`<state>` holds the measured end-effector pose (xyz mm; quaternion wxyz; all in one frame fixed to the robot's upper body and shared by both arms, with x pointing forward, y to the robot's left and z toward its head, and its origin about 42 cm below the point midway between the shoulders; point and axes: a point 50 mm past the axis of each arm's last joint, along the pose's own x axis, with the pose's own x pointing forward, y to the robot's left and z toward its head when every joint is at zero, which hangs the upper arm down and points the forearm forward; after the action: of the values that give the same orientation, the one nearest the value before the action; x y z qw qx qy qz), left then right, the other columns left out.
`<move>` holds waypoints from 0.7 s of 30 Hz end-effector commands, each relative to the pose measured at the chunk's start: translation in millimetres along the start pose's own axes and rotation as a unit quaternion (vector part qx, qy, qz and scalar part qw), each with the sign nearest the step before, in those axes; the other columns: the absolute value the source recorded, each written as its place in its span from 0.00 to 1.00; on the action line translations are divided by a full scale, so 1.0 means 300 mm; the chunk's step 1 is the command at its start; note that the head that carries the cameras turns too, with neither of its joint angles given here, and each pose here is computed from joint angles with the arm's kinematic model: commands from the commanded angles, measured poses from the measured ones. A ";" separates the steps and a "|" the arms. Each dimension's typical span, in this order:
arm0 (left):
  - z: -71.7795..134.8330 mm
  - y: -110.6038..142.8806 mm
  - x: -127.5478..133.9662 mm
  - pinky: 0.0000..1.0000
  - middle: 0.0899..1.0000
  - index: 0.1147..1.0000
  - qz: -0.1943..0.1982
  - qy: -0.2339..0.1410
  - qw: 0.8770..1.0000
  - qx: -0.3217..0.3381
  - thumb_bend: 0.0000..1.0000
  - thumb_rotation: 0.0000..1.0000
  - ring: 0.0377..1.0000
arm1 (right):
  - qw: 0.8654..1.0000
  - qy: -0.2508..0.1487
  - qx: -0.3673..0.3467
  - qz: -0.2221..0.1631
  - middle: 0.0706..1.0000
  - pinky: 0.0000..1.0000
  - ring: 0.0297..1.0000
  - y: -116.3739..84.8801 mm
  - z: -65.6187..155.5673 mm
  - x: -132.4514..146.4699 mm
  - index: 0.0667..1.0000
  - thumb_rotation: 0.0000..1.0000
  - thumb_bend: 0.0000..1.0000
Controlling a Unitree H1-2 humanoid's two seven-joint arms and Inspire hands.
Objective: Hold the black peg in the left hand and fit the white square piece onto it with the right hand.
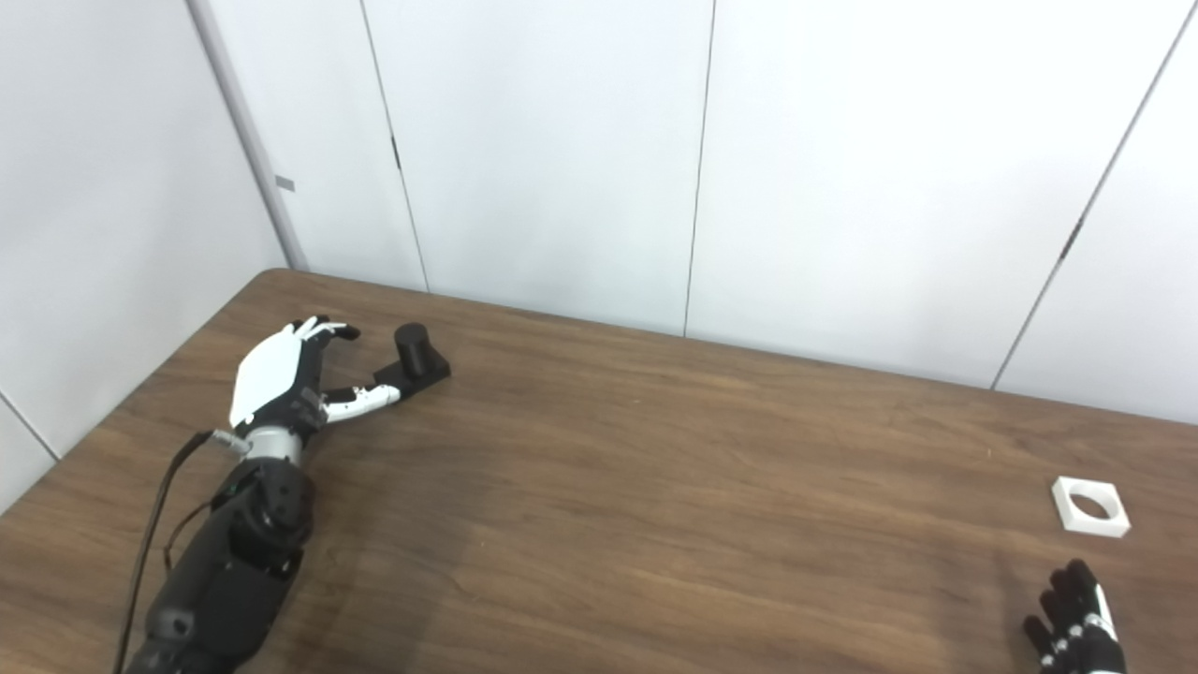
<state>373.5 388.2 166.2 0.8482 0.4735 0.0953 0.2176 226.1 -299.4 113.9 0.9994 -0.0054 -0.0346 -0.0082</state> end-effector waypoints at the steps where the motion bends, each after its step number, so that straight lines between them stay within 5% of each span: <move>1: 0.048 0.067 0.064 1.00 0.94 0.78 0.023 -0.017 0.999 0.017 0.92 0.46 1.00 | 1.000 0.020 0.006 0.000 1.00 1.00 1.00 0.004 -0.037 -0.025 1.00 1.00 0.54; 21: 0.090 0.030 0.166 1.00 0.95 0.77 -0.029 -0.003 0.998 0.062 0.92 0.45 1.00 | 1.000 0.020 0.014 -0.003 1.00 1.00 1.00 0.018 -0.034 -0.031 1.00 1.00 0.56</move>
<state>413.3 384.3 163.2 0.8317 0.5115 0.1445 0.1608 225.2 -298.6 114.4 0.9993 -0.0049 -0.0356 -0.0080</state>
